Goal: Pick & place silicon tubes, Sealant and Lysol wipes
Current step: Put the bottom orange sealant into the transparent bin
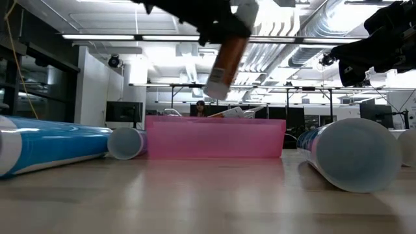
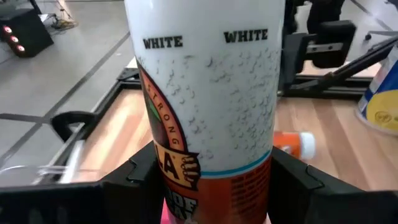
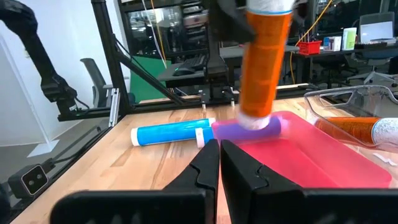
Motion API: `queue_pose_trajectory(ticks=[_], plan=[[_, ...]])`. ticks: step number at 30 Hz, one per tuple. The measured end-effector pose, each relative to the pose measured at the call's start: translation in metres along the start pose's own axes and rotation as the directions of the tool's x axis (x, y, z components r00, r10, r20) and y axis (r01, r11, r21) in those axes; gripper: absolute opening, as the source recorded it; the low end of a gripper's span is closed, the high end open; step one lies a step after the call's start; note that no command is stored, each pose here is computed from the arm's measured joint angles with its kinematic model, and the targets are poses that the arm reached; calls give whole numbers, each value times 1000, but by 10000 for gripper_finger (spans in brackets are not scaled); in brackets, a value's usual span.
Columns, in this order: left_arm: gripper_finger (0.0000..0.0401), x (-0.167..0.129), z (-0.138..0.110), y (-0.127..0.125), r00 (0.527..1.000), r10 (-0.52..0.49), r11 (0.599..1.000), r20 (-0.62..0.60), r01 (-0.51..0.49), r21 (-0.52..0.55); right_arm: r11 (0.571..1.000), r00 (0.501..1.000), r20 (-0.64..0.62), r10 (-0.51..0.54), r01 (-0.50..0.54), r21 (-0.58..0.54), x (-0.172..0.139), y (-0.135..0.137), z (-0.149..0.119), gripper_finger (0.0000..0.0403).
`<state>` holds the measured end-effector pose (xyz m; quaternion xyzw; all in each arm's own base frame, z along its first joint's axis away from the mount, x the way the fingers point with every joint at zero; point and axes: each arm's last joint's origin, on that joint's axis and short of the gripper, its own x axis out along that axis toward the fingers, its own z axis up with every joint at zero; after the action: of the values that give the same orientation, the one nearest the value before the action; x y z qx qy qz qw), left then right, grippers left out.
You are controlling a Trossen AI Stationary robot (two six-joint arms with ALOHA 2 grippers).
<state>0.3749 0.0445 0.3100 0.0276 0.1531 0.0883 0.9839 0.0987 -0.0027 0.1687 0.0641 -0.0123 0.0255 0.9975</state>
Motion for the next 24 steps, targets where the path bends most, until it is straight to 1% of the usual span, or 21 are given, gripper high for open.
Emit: queue_pose_trajectory(ticks=[4, 6, 12, 15, 19, 24], plan=[[186, -14, -2, 28, 1000, -28, 999, 12, 28, 45, 1000, 1000, 0, 0, 0, 0, 0, 0, 0, 12], [186, -19, -5, 40, 1000, -29, 997, -11, 30, 71, 1000, 1000, 0, 0, 0, 0, 0, 0, 0, 12], [186, -28, -12, 75, 996, 39, 984, -78, -25, 176, 1000, 1000, 1, 0, 0, 0, 0, 0, 0, 12], [186, -30, -17, 88, 993, 57, 976, -105, -33, 217, 1000, 1000, 1, 1, -1, -1, 0, 0, 0, 12], [186, -33, -18, 101, 994, 54, 972, -99, -30, 234, 1000, 1000, 0, 0, 0, 0, 0, 0, 0, 12], [186, -38, -19, 116, 988, 87, 961, -130, -49, 273, 1000, 1000, 1, 1, -1, 0, 0, 0, 0, 12]])
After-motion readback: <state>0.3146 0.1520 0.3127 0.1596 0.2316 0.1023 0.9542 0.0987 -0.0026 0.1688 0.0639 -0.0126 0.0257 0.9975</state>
